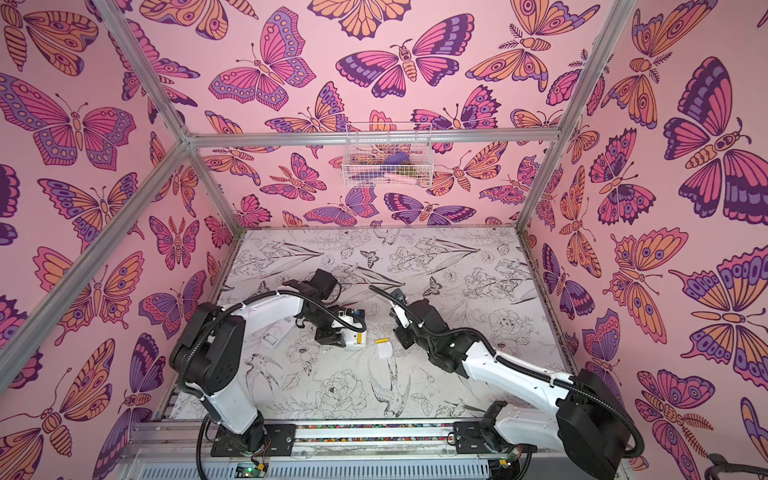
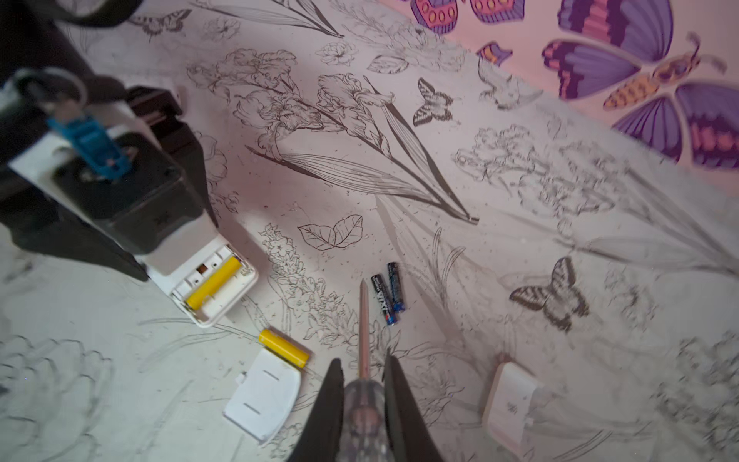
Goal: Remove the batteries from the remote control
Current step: 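Insert the screwdriver tip beside the remaining yellow battery with the right gripper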
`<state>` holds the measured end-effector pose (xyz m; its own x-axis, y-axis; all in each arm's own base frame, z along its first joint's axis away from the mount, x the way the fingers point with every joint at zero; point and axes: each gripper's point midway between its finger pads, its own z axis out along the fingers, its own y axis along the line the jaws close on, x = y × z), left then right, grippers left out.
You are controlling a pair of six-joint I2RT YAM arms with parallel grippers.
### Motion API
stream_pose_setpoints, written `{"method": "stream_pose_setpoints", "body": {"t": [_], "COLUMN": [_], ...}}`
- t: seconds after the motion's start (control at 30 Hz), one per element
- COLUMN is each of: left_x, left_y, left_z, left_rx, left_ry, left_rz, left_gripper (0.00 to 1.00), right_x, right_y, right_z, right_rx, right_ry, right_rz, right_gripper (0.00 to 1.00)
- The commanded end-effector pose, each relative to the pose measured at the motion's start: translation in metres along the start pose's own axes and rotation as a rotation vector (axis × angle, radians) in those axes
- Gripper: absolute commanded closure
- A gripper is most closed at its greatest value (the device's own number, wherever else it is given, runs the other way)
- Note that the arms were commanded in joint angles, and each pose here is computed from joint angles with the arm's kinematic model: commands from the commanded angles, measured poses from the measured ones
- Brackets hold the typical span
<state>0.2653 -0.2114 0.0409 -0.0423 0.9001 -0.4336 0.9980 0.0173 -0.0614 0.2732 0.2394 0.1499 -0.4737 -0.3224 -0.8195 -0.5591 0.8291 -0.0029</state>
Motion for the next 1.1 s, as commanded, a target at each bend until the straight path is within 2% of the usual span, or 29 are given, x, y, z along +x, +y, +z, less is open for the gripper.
{"method": "stream_pose_setpoints", "body": {"t": [0.0,0.07,0.17,0.37,0.47,0.67,0.9,1.07], "left_x": [0.006,0.008,0.016,0.022,0.015,0.011,0.005,0.001], "left_y": [-0.01,-0.011,-0.012,-0.009,-0.014,-0.015,-0.006,-0.011], "left_z": [0.008,0.013,0.022,0.037,0.038,0.04,0.05,0.058], "left_rx": [0.016,0.019,0.023,0.032,0.037,0.023,0.001,0.026], "left_ry": [-0.02,-0.02,0.015,0.051,0.052,0.081,0.13,0.157], "left_rz": [-0.109,-0.109,-0.097,-0.098,-0.062,-0.04,-0.078,-0.091], "left_gripper": [0.6,0.57,0.51,0.38,0.29,0.19,0.16,0.2], "right_x": [0.009,0.01,0.016,0.033,0.026,0.021,0.024,0.026], "right_y": [0.005,0.013,0.026,0.038,0.05,0.053,0.058,0.061], "right_z": [-0.005,-0.002,0.006,0.034,0.041,0.041,0.048,0.057], "right_rx": [-0.051,-0.104,-0.175,-0.256,-0.339,-0.366,-0.404,-0.434], "right_ry": [0.099,0.13,0.179,0.295,0.295,0.285,0.307,0.32], "right_rz": [0.362,0.467,0.549,0.627,0.673,0.688,0.693,0.714], "right_gripper": [1.0,1.0,1.0,1.0,1.0,1.0,1.0,1.0]}}
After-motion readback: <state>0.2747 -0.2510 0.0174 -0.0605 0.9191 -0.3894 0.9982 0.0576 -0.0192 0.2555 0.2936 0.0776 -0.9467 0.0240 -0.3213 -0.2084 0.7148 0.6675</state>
